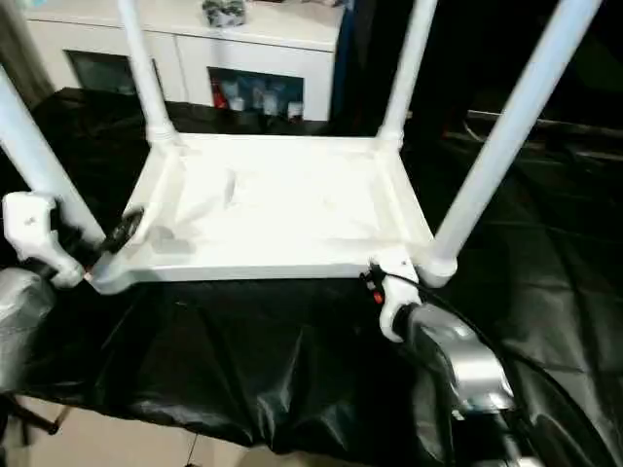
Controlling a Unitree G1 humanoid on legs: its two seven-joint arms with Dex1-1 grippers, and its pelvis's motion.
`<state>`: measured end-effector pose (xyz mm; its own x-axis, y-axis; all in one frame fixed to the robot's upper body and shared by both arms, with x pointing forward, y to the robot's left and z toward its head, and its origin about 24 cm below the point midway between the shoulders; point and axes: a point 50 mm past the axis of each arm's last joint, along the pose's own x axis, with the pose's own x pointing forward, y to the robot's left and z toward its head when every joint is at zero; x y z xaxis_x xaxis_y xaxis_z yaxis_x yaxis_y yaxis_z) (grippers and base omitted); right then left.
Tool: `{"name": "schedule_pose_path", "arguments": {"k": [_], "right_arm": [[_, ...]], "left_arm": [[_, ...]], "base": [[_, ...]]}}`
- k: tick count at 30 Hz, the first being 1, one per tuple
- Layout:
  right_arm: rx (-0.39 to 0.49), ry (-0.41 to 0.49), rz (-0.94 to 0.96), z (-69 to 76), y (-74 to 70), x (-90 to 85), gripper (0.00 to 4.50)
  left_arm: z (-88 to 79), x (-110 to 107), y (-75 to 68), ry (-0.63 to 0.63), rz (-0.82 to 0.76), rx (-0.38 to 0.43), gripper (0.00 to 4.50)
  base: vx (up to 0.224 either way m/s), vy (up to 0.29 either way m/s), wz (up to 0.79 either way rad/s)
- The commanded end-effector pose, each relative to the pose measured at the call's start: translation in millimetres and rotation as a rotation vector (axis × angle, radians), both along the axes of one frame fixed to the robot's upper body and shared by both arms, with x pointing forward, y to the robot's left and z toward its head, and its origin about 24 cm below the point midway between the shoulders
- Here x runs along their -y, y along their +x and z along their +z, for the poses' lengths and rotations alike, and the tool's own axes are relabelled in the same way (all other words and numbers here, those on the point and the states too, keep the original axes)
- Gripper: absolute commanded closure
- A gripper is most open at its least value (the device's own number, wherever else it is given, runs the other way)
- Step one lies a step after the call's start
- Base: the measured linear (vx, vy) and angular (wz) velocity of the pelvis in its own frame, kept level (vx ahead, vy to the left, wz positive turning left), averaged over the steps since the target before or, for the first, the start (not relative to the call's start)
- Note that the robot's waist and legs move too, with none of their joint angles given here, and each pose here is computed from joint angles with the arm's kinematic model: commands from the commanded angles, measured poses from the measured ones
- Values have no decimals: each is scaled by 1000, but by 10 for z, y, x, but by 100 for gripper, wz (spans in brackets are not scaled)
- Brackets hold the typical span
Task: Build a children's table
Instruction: Rotate table base
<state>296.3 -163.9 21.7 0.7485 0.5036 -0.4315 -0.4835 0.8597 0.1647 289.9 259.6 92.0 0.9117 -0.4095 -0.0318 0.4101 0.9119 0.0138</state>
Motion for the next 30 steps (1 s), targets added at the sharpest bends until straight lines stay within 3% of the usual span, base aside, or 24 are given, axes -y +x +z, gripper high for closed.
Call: {"name": "schedule_pose_path", "arguments": {"k": [1,9,15,20,25,30], "right_arm": [[26,-19,-34,40,80,13,0],[51,-12,-14,60,210,-104,0],[72,1,93,62,257,-322,0],[77,6,144,55,288,-436,0],[85,56,290,52,296,-696,0],[85,99,375,64,287,-802,0]], "left_arm": [[-4,142,-73,-27,-157,-38,7],[-40,393,-368,-64,-466,-165,7],[-4,677,-495,-134,-650,-194,7],[67,826,-536,-195,-730,-206,7],[159,1083,-573,-290,-840,-208,7],[164,1176,-570,-315,-887,-216,7]], "base": [[0,0,0],[0,0,0],[0,0,0],[0,0,0],[0,0,0],[0,0,0]]}}
